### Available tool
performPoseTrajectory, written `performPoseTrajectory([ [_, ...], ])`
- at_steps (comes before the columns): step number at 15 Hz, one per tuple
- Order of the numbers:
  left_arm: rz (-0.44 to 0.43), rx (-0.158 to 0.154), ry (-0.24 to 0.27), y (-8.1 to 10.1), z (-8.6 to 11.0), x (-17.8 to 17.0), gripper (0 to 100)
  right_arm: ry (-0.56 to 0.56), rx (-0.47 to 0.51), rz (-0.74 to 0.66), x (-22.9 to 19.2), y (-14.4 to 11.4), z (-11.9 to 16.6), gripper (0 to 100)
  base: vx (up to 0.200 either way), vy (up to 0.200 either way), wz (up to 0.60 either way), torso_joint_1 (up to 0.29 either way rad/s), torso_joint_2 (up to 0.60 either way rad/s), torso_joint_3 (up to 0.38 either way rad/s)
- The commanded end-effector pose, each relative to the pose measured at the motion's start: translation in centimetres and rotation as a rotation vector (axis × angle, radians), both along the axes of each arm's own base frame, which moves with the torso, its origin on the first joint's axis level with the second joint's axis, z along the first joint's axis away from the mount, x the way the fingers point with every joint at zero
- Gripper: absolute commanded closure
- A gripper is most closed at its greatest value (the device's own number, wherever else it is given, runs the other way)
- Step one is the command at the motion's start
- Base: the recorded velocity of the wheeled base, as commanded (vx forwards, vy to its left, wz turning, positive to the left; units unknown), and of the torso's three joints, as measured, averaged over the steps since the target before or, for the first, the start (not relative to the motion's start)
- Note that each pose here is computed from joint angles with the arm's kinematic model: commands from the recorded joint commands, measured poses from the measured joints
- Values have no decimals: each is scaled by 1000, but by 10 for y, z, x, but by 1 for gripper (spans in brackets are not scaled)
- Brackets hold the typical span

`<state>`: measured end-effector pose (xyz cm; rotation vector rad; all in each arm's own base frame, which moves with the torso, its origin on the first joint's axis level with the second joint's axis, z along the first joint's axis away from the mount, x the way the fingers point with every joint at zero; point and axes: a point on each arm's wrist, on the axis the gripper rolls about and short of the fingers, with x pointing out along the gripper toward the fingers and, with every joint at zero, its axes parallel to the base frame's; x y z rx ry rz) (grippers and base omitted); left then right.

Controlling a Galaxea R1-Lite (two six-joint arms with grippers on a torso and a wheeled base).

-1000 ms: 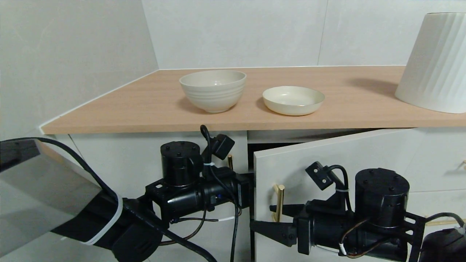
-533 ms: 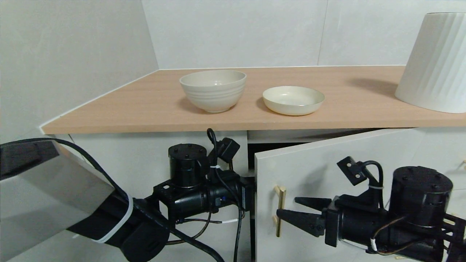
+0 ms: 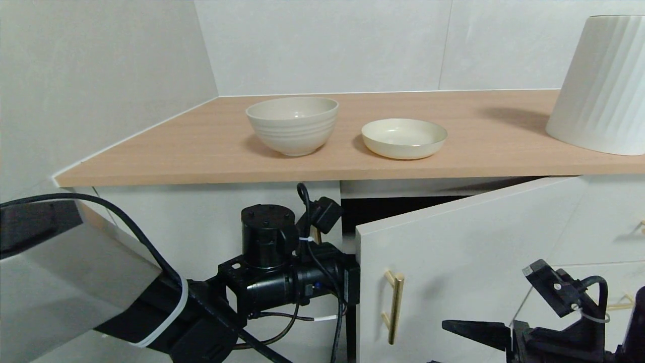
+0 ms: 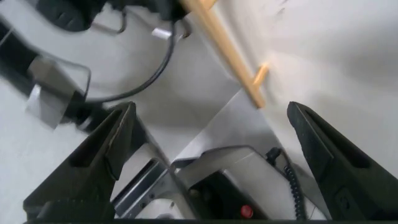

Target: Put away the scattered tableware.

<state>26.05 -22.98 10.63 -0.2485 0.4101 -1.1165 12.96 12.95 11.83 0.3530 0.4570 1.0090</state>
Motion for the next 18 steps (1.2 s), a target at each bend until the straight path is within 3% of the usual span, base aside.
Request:
performPoseTrajectory([
  [1, 5, 0, -4, -1, 1, -2, 100, -9, -3, 39, -8, 0, 0, 0, -200, 0, 0, 12, 2, -2],
  [4, 3, -2, -7, -5, 0, 1, 100, -33, -37, 59, -11, 0, -4, 0, -200, 0, 0, -1, 1, 4],
  [7, 3, 5, 1, -12, -8, 9, 100, -34, -36, 65, -12, 1, -4, 0, 0, 0, 0, 0, 0, 0],
  [13, -3, -11, -19, -20, -2, 11, 100, -31, -39, 67, -12, 1, -5, 0, 0, 0, 0, 0, 0, 0],
  [18, -1, -12, -22, -27, 1, 19, 100, -31, -39, 79, -14, 2, -5, 0, -160, 0, 0, 5, 4, -1],
])
